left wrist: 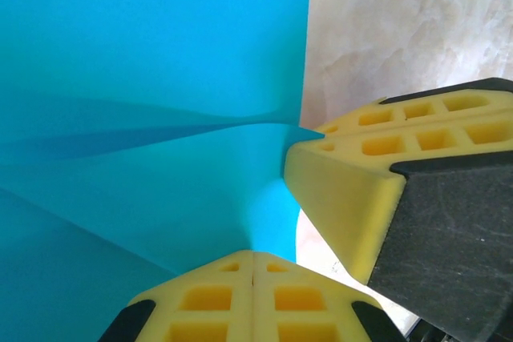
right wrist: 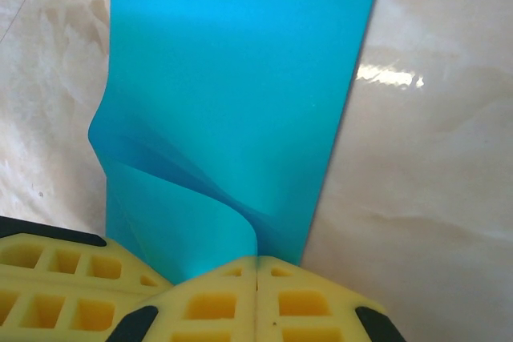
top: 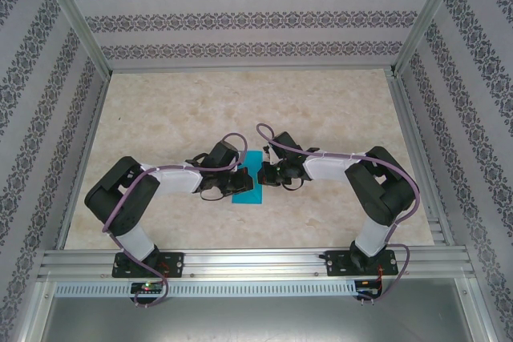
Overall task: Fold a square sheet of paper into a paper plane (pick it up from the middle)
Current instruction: Fold the triangle a second time at the center of the table.
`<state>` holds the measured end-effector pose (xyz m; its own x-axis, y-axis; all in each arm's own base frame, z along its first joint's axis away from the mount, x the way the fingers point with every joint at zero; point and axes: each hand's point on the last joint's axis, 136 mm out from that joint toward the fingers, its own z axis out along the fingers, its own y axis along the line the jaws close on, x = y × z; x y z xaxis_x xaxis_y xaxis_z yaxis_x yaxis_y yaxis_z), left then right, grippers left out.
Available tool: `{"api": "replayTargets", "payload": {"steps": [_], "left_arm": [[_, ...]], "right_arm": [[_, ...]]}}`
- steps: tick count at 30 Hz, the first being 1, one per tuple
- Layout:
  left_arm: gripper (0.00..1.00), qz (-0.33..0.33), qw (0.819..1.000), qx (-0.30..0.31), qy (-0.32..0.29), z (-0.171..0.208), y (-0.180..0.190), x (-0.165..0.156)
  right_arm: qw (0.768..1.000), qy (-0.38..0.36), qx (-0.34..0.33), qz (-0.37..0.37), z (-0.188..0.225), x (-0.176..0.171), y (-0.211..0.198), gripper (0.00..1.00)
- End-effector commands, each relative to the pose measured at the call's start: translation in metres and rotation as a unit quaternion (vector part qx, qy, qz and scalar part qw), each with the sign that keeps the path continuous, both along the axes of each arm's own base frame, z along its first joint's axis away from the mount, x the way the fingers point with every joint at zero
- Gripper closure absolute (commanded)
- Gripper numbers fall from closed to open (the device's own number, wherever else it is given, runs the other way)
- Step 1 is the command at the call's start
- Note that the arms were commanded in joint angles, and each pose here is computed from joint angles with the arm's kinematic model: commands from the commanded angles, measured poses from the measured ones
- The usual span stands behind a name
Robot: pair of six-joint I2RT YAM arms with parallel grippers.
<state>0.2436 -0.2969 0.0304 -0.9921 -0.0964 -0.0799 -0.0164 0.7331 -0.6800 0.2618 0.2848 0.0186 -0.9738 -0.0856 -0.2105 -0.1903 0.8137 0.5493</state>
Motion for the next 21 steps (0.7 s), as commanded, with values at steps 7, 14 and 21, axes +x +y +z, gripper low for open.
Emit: {"api": "replayTargets", "payload": {"steps": [7,14,21], "left_arm": [[0.93,-0.014,0.999,-0.025,-0.022,0.014,-0.014,0.005],[0.91,-0.015,0.999,-0.025,-0.034,0.022,-0.012,0.005],[0.89,-0.014,0.999,-0.028,-0.038,0.023,-0.012,0.005]], "right_arm": [[1.0,-0.005,-0.01,-0.006,-0.004,0.007,-0.005,0.95],[1.0,-0.004,-0.014,-0.007,-0.006,0.008,-0.005,0.95],[1.0,-0.005,-0.018,-0.008,-0.007,0.01,-0.005,0.95]]}}
